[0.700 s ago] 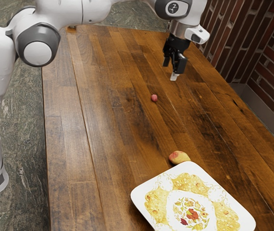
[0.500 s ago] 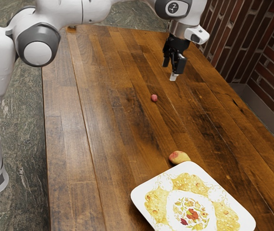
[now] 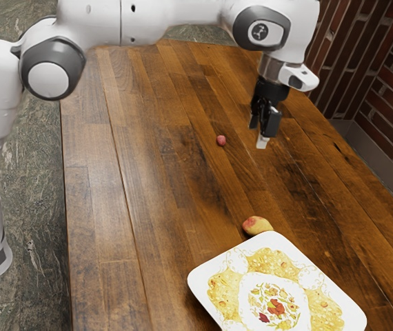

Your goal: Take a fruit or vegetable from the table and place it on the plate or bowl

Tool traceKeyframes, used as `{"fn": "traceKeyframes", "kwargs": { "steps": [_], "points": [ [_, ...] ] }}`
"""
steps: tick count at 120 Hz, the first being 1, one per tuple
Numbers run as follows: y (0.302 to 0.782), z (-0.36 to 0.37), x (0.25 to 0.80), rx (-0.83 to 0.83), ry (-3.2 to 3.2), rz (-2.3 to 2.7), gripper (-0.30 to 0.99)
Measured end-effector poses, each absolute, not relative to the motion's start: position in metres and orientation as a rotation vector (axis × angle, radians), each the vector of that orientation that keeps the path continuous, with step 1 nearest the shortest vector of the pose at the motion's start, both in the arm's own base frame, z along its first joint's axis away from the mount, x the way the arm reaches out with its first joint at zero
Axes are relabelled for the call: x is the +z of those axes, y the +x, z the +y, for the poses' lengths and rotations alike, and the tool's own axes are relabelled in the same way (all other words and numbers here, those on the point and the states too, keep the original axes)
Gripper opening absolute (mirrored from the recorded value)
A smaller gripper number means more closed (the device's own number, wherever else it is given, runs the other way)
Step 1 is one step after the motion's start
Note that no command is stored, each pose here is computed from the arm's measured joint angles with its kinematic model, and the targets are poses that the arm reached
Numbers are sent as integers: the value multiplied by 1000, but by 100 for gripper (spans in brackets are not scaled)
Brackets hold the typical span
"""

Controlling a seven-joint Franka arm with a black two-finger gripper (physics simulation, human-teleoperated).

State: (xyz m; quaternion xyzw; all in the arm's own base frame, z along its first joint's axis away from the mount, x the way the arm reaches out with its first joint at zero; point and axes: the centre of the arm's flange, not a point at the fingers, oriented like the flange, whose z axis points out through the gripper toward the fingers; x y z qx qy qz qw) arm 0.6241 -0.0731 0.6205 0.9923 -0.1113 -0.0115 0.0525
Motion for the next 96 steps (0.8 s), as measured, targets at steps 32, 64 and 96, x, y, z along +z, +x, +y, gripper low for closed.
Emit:
{"fn": "traceKeyframes", "kwargs": {
  "steps": [32, 64, 96],
  "points": [
    [600, -102, 581, -157, 2986, -497, 69],
    [582, -146, 541, -166, 2939, -694, 69],
    [571, -169, 527, -136, 2906, -814, 69]
  ]
}}
